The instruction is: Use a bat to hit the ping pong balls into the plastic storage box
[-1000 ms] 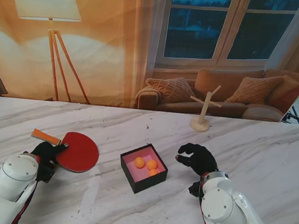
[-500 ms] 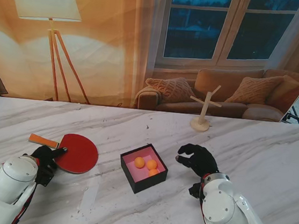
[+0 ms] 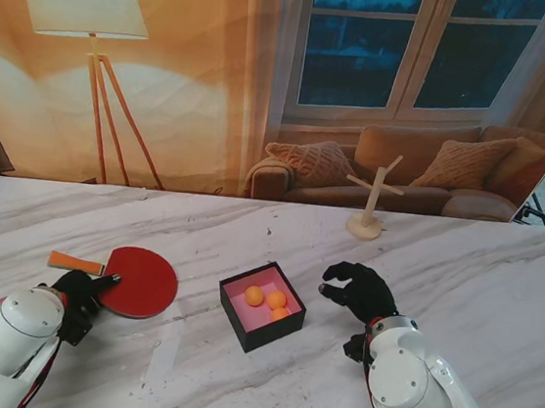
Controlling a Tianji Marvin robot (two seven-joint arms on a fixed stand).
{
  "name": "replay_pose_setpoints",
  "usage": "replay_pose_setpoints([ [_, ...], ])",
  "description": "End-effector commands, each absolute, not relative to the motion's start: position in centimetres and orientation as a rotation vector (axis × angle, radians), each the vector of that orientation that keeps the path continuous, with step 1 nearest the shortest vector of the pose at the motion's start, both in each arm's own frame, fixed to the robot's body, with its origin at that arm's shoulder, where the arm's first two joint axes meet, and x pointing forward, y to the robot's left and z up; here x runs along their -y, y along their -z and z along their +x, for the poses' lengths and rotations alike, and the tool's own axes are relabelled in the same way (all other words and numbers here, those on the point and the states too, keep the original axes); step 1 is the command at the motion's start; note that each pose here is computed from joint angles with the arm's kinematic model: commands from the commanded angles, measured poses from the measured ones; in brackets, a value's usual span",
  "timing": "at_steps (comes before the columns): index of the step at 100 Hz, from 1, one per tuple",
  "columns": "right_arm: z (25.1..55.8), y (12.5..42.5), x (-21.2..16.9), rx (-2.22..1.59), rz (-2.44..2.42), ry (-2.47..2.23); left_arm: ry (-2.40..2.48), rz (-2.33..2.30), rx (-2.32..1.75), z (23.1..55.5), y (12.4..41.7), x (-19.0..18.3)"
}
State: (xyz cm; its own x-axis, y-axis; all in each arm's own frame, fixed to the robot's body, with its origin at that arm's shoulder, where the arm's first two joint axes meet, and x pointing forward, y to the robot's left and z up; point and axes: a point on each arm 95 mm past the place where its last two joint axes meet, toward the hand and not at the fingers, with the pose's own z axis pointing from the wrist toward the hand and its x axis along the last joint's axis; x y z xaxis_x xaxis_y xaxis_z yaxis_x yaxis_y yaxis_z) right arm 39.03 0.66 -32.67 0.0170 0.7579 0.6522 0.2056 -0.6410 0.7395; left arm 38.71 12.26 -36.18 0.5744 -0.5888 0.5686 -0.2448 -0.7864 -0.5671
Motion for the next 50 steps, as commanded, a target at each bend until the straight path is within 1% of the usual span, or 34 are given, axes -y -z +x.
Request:
replay_pose_setpoints([
  [1,38.81,32.84,-0.94,-0.996,1.873,-1.664,1.057,-2.418,-0.689,38.24,36.66,-12.07],
  [50,38.76,32.99,-0.98,-1.008,1.869,-1.655,0.998,-2.456,-0.744,37.53,36.64,-12.43],
])
